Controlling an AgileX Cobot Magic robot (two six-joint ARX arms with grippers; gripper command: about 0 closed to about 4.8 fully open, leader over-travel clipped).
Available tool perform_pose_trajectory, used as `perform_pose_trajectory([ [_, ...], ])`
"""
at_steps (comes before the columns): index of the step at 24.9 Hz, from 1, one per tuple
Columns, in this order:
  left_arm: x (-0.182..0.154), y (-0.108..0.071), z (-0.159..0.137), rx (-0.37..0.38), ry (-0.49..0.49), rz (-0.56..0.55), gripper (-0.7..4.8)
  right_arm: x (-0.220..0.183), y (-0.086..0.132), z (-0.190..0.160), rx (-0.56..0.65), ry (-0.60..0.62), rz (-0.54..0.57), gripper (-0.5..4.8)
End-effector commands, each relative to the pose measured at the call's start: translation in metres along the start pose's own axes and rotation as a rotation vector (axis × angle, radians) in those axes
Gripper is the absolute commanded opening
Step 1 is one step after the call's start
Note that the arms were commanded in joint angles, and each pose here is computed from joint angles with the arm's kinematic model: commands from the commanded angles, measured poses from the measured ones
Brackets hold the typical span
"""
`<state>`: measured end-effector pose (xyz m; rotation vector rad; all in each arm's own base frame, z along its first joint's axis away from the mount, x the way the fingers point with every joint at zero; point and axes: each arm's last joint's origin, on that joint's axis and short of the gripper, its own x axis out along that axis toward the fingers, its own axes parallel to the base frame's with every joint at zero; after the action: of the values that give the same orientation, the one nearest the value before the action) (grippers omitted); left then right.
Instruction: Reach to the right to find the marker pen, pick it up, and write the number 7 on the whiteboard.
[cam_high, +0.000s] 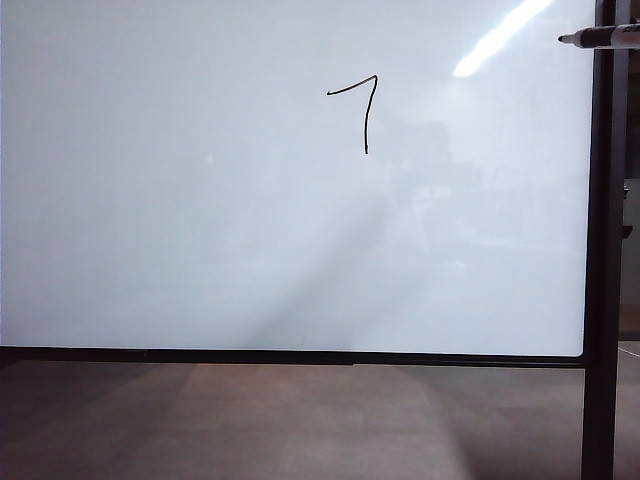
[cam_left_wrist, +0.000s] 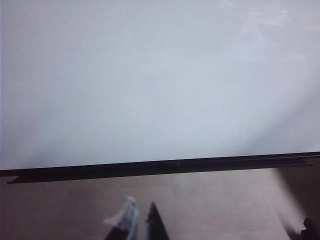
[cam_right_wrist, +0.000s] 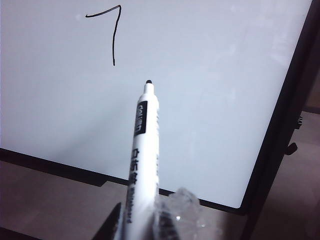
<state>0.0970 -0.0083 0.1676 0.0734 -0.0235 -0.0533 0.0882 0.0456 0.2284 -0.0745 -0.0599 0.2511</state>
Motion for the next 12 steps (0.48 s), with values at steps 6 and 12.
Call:
perform_pose_trajectory([
  [6, 0.0, 0.0, 0.001, 0.002, -0.007, -0.003, 0.3, -0.001, -0.006, -0.013, 0.002, 0.001, -0.073, 0.03],
  [12, 0.0, 0.0, 0.001, 0.001, -0.007, -0.004, 0.3, -0.002, -0.018, -0.032, -0.009, 0.006, -0.077, 0.03],
])
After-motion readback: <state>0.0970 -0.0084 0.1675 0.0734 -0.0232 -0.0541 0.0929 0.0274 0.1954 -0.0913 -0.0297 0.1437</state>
